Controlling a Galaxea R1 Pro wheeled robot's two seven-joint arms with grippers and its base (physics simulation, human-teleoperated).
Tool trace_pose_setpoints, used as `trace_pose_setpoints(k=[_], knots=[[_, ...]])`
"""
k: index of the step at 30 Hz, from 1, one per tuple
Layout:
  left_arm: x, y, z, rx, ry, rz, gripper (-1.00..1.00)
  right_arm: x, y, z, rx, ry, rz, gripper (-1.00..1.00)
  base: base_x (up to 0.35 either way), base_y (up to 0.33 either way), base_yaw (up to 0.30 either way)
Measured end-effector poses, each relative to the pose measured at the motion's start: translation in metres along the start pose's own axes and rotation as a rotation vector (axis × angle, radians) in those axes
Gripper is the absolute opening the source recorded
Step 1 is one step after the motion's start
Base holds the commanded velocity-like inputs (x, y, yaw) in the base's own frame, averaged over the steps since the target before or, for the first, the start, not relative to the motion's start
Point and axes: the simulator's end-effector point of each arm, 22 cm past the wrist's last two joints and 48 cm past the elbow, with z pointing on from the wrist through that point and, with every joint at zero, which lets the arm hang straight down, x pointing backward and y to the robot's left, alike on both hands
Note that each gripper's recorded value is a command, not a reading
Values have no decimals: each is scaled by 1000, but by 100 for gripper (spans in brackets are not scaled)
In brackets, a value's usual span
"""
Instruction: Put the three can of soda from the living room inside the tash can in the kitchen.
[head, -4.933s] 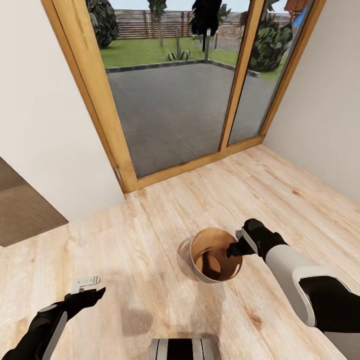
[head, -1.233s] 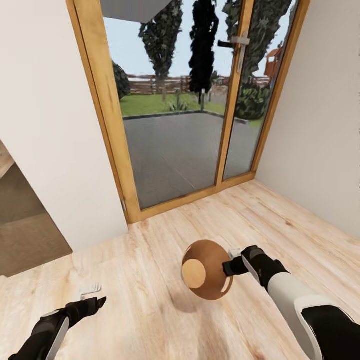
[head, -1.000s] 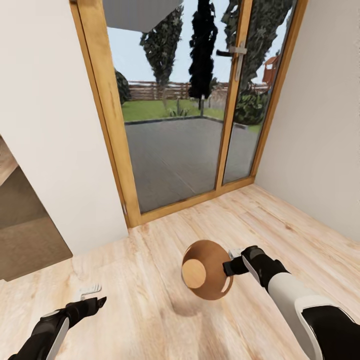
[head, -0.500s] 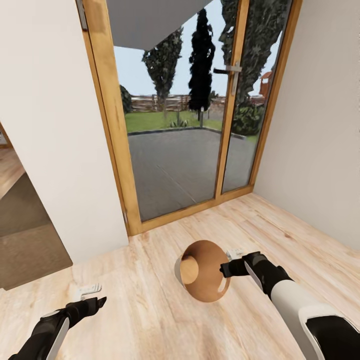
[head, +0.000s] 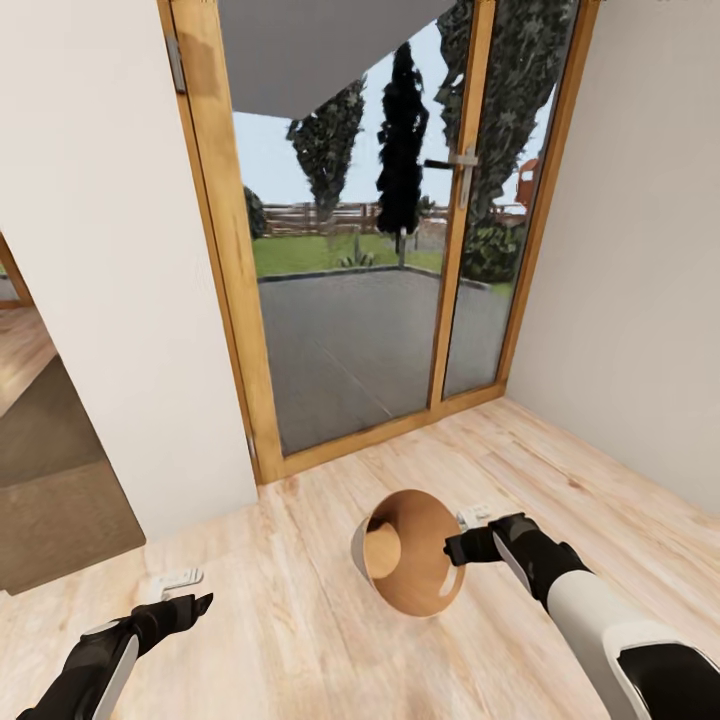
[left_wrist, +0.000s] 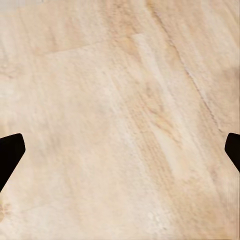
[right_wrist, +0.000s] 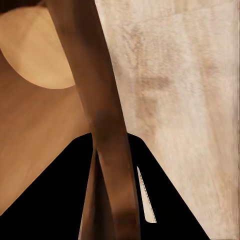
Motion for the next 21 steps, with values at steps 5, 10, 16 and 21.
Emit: trace_pose_setpoints(k=[5, 10, 16, 21], knots=[[-10, -2, -6, 0, -1, 1, 100, -4, -14, -8, 17, -60, -30, -100, 0, 0, 0], [-19, -3, -12, 0, -3, 1, 100, 1, -22, -15, 18, -96, -49, -100, 0, 0, 0], [-38, -5, -20, -1, -38, 9, 100, 16, -37, -29, -9, -120, -87, -100, 0, 0, 0], [-45, -7, -24, 1, -47, 16, 100, 44, -43, -43, -61, -148, -140, -100, 0, 0, 0]])
